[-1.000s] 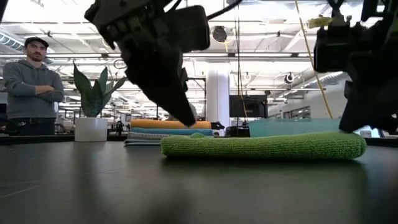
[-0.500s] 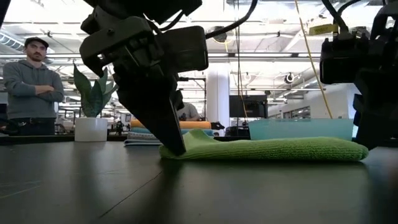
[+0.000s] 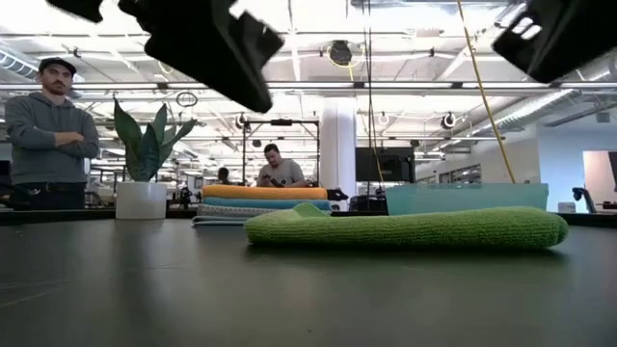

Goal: Fold microfiber towels
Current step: Stack the green microfiber towel on the yellow microfiber towel

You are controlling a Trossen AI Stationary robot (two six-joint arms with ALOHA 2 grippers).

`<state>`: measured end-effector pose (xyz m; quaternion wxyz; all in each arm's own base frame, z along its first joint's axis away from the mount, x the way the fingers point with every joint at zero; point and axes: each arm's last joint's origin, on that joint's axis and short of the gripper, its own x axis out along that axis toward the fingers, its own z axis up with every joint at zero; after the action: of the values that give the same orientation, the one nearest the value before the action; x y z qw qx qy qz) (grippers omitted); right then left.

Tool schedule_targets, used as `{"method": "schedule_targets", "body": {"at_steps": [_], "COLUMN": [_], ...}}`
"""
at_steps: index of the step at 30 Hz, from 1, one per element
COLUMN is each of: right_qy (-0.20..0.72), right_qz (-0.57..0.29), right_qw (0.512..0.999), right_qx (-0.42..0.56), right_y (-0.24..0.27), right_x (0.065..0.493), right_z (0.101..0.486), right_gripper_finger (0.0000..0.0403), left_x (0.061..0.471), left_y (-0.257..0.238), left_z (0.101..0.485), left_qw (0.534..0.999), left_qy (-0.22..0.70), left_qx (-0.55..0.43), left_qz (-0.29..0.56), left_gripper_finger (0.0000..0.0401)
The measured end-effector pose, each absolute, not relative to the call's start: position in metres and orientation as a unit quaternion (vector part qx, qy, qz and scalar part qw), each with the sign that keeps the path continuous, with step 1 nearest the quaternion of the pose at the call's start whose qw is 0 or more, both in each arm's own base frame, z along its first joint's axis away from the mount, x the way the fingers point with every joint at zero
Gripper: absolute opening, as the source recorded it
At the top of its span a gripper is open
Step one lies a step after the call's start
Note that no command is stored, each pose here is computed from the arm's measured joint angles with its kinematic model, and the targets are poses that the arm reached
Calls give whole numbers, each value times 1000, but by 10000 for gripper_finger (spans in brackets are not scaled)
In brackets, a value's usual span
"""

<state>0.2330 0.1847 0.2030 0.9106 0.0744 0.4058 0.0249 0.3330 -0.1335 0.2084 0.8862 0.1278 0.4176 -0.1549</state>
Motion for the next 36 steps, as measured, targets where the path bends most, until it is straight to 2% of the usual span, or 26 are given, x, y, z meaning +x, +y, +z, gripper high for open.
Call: {"method": "schedule_targets", "body": {"at_steps": [3,6,10,13,18,36], "right_qy": [433,455,480,460,454,483], "right_qz": [23,48,75,81,77,15], "right_qw": [901,889,874,884,887,875], "right_qx": [26,18,10,-15,-37,-38], "right_y": [184,181,179,182,188,174], "right_x": [237,234,230,236,245,243], "right_z": [198,192,182,177,160,137], "right_gripper_finger": [2,22,78,130,181,167], "left_x": [332,336,340,343,343,350], "left_y": [-145,-148,-147,-149,-150,-134], "left_z": [206,195,180,170,153,143], "left_qw": [882,877,872,866,848,850], "left_qy": [396,402,418,427,457,472], "left_qx": [207,220,214,219,224,202], "left_qz": [-151,-149,-139,-143,-147,-120], "left_gripper_finger": [50,82,145,190,227,230]}}
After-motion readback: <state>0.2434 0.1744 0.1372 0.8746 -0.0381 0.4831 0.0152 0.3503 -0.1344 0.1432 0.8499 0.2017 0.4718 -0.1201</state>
